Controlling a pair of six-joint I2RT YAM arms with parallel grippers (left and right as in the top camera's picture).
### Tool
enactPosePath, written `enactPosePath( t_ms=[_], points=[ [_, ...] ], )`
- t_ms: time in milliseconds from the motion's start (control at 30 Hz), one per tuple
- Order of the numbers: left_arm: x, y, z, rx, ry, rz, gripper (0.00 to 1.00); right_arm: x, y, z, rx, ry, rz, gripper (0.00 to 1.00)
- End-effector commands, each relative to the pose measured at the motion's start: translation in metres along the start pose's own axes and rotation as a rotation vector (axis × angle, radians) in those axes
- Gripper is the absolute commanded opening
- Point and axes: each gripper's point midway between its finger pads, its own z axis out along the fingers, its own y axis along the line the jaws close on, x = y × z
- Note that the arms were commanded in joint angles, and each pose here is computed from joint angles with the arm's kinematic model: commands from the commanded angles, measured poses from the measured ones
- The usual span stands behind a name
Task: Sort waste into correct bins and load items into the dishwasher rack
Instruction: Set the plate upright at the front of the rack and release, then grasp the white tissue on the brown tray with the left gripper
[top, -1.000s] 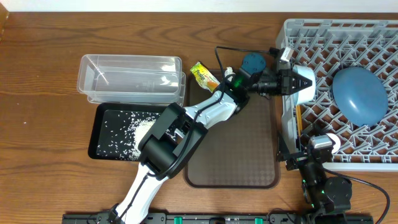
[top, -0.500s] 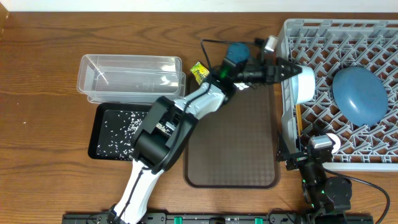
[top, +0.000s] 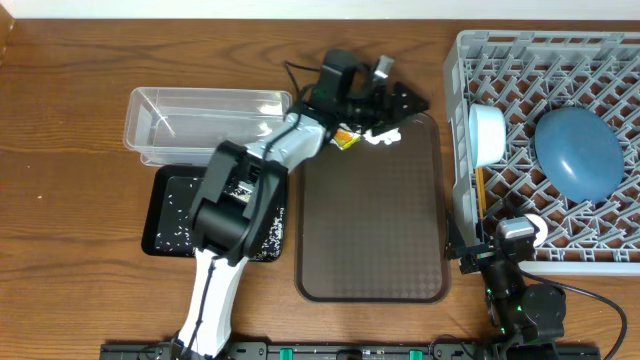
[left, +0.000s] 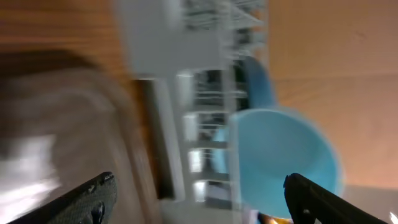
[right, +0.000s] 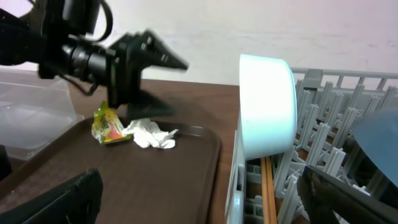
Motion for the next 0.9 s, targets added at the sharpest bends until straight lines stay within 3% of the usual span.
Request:
enactPosePath(
  t_ms=[0, 167, 367, 500, 700, 867],
  points=[
    [-0.017, -0.002, -0.017, -0.066, -0.063, 0.154, 0.88, 0.001, -0.002, 0.0, 0.009, 0.0, 0.002, 0.99],
    [-0.012, 0.003, -0.031, -0.246, -0.078, 0.205, 0.88, 0.001, -0.002, 0.0, 0.009, 0.0, 0.002, 0.99],
    [-0.008, 0.054, -0.083, -0.783, -0.126, 0.341, 0.89, 0.001, -0.002, 0.0, 0.009, 0.0, 0.002, 0.99],
    [-0.01, 0.083, -0.108, -1.027, -0.101, 0.455, 0.89, 0.001, -0.002, 0.0, 0.009, 0.0, 0.001, 0.99],
    [-0.014, 0.078, -0.095, -1.03, -0.05, 0.639, 0.84, 0.001, -0.002, 0.0, 0.009, 0.0, 0.002, 0.99],
    [-0.013, 0.08, -0.073, -1.004, -0.054, 0.683, 0.83, 0.001, -0.002, 0.0, 0.009, 0.0, 0.002, 0.99]
  ],
)
